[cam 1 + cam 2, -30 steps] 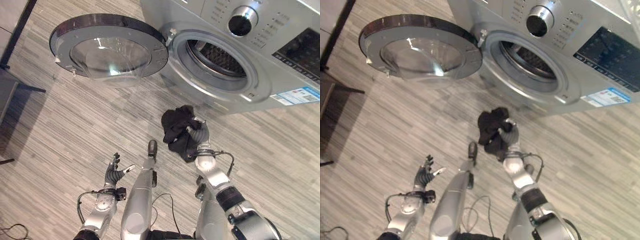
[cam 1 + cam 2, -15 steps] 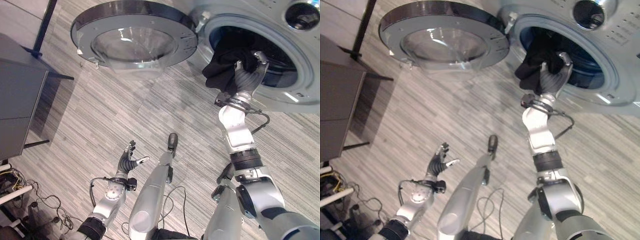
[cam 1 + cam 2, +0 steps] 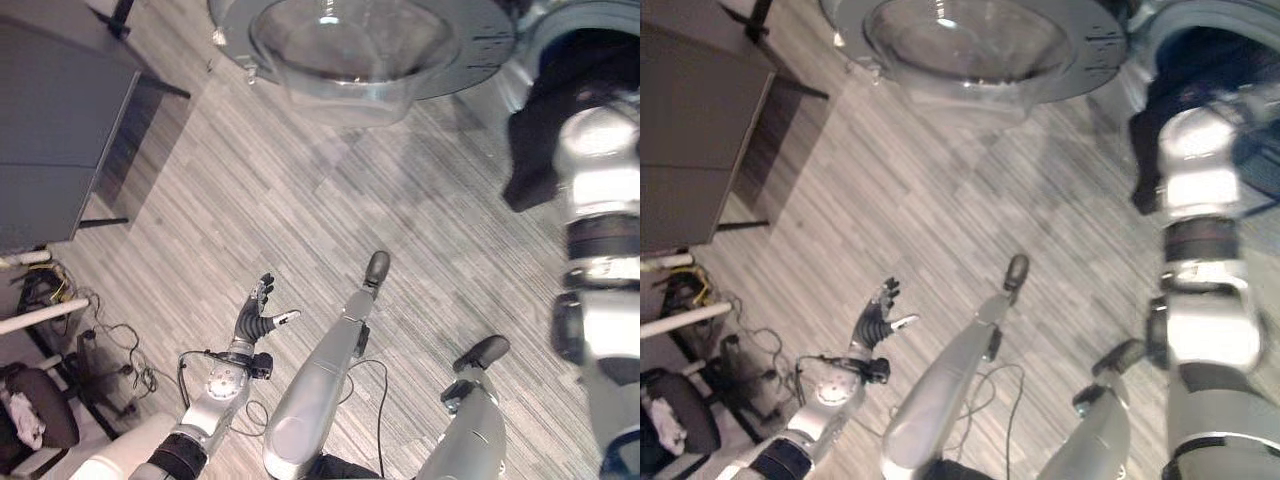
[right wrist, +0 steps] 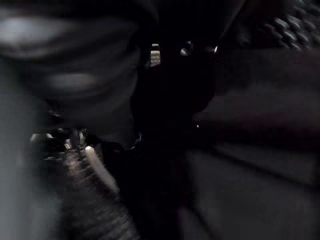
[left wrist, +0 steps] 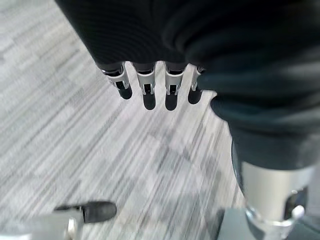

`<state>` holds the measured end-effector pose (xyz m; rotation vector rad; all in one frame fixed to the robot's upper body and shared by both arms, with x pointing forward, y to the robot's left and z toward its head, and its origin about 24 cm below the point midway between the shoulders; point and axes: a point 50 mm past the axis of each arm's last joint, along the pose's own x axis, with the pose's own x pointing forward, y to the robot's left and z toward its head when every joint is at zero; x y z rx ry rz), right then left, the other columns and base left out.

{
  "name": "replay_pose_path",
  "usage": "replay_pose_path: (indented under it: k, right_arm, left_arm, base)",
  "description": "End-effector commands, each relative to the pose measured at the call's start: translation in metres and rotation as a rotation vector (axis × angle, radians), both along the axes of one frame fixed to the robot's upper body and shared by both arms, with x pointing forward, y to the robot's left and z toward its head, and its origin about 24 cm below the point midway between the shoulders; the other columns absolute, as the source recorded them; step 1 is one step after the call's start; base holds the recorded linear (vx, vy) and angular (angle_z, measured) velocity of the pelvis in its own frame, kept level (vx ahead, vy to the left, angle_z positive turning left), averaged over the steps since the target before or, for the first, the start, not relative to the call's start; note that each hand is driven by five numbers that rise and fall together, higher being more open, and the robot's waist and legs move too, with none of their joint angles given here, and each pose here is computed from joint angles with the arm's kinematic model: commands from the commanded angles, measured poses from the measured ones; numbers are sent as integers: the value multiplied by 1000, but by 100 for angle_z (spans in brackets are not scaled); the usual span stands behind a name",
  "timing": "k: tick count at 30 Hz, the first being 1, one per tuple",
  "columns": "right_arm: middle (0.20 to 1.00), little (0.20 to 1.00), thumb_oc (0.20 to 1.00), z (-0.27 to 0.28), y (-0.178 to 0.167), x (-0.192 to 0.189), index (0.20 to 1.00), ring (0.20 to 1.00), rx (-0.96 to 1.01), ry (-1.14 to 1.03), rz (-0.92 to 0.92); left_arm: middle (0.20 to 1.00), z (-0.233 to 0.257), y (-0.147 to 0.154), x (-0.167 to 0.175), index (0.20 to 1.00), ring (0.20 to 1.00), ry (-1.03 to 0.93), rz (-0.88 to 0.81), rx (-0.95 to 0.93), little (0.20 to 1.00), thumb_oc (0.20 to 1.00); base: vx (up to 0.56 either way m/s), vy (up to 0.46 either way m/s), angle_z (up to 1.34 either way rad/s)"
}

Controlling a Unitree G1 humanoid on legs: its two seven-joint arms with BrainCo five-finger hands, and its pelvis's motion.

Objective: Grab the laundry basket,head to the washer,open it,put in the laundry and shut it.

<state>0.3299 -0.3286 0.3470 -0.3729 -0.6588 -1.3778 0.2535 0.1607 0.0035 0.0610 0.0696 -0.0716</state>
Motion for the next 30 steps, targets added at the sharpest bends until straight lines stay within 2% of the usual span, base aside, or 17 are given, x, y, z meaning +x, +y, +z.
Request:
replay_pose_path:
  k: [1, 4, 6, 11, 14, 15, 16, 19, 21, 23, 26, 27, 30]
  right_arm:
    - [200, 200, 200, 25, -5, -18, 200, 200, -212, 20, -122]
    - [200, 200, 200, 36, -21, -20, 200, 200, -335, 215, -228]
    - [200, 200, 200, 41, -24, -21, 200, 200, -360, 263, -252]
    - [200, 200, 200, 78, -46, -38, 200, 200, -332, 400, -300]
    - [200, 200, 200, 129, -27, -52, 200, 200, -396, 350, -251]
    - [200, 200, 200, 164, -2, -67, 200, 200, -477, 238, -239]
    - [200, 200, 200, 167, 0, -69, 200, 200, -482, 235, -241]
    - [200, 200, 200, 203, 20, -103, 200, 200, -577, 61, -309]
    - [200, 200, 200, 214, 26, -120, 200, 200, -658, 53, -415]
    - [200, 200, 200, 214, 32, -114, 200, 200, -689, 100, -401]
    - [200, 200, 200, 196, 36, -79, 200, 200, -658, 210, -237]
    - [1000, 1000, 1000, 181, 34, -60, 1000, 1000, -636, 277, -162]
    - [1000, 1000, 1000, 139, 4, -30, 1000, 1000, -464, 470, -14]
  left_arm:
    - [1000, 2, -3, -8, 1000, 1000, -20, -32, -62, 1000, 1000]
    - [1000, 9, -1, -7, 1000, 1000, -44, -37, -85, 1000, 1000]
    - [1000, 11, 0, -6, 1000, 1000, -52, -41, -92, 1000, 1000]
    - [1000, 15, 12, -14, 1000, 1000, -53, -44, -96, 1000, 1000]
    - [1000, 15, 25, -17, 1000, 1000, -42, -8, -83, 1000, 1000]
    - [1000, 13, 36, -20, 1000, 1000, -29, 38, -68, 1000, 1000]
    - [1000, 14, 35, -19, 1000, 1000, -31, 38, -74, 1000, 1000]
    - [1000, 8, 45, -24, 1000, 1000, -1, 98, -74, 1000, 1000]
    - [1000, 5, 51, -30, 1000, 1000, 14, 115, -84, 1000, 1000]
    - [1000, 6, 51, -30, 1000, 1000, 10, 117, -110, 1000, 1000]
    - [1000, 10, 51, -26, 1000, 1000, -7, 112, -119, 1000, 1000]
    - [1000, 11, 52, -26, 1000, 1000, -8, 106, -123, 1000, 1000]
    - [1000, 14, 49, -26, 1000, 1000, -6, 63, -121, 1000, 1000]
  base:
    - [67, 27, 2]
    - [60, 7, -6]
    - [43, -2, -1]
    - [44, 2, 1]
    - [69, -28, -2]
    - [71, -38, -9]
    - [79, -40, -12]
    - [65, -50, -9]
    - [58, -63, -3]
    - [34, -18, 5]
    - [9, 6, 1]
    - [2, 3, -6]
    - [-9, -46, -15]
